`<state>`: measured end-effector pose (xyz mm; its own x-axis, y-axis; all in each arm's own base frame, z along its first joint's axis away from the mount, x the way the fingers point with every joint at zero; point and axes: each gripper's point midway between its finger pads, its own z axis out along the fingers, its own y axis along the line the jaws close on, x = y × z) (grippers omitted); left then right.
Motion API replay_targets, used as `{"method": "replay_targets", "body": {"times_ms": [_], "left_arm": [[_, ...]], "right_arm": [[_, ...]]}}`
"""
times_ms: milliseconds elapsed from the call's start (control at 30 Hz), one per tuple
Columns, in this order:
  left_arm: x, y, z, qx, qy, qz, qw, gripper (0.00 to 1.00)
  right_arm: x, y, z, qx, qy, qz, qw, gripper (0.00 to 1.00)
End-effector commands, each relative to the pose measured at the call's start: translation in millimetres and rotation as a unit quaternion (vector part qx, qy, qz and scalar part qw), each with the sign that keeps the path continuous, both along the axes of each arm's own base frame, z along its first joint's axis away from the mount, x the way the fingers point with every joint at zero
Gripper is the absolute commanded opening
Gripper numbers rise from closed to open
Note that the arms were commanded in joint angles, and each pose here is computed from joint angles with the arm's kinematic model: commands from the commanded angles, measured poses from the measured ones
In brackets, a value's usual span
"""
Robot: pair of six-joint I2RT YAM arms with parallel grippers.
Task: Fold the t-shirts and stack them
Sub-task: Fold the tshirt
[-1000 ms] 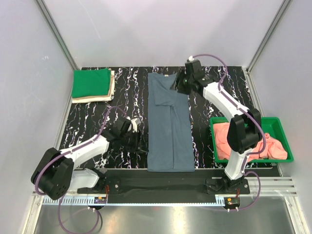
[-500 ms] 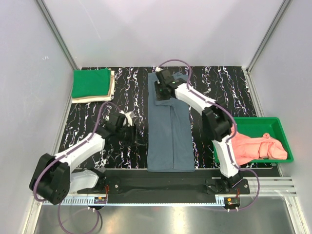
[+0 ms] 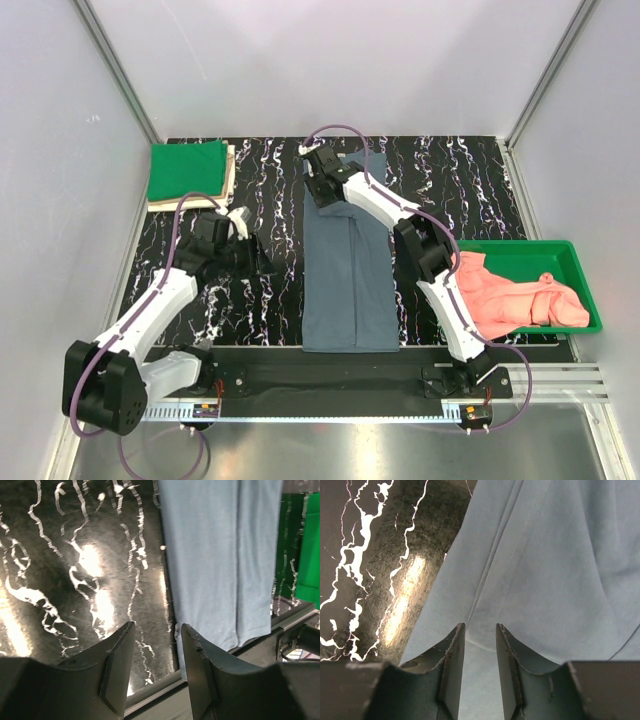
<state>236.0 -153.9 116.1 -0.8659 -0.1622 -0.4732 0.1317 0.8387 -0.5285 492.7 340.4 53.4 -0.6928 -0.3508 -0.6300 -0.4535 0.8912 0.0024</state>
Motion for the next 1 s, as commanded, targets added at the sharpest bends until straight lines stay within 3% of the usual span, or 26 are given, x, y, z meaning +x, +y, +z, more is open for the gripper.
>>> {"method": "replay_targets", "body": {"times_ms": [0, 400, 467, 500, 633, 967], "left_arm": [[4.4, 0.7, 3.7, 0.001, -0.006, -0.013, 1.000, 0.47], [5.4, 4.3, 5.7, -0.005, -0.010, -0.008, 1.000, 0.47], [5.1, 4.9, 5.5, -0.004, -0.009, -0.007, 1.000, 0.47], [5.1, 4.8, 5.5, -0.005, -0.010, -0.006, 1.000, 0.47], [5.1, 4.8, 4.4, -0.004, -0.008, -0.006, 1.000, 0.47], [5.0, 3.1, 3.0, -0.009, -0.004, -0.007, 1.000, 0.47]], "right_arm": [[-1.3, 10.5, 4.4, -0.012, -0.006, 0.030, 0.999, 0.37], [-9.1, 18.9, -7.6, -0.032, 0.006, 0.039, 0.999, 0.35], [-8.0, 16.9, -7.0, -0.045, -0.001, 0.046, 0.998, 0.26], [-8.1, 17.1, -6.1, -0.047, -0.003, 0.047, 0.998, 0.17], [-6.1, 15.0, 0.6, -0.061, -0.016, 0.052, 0.997, 0.02], [-11.1, 19.8, 30.3, -0.065, -0.044, 0.070, 0.994, 0.00]]}}
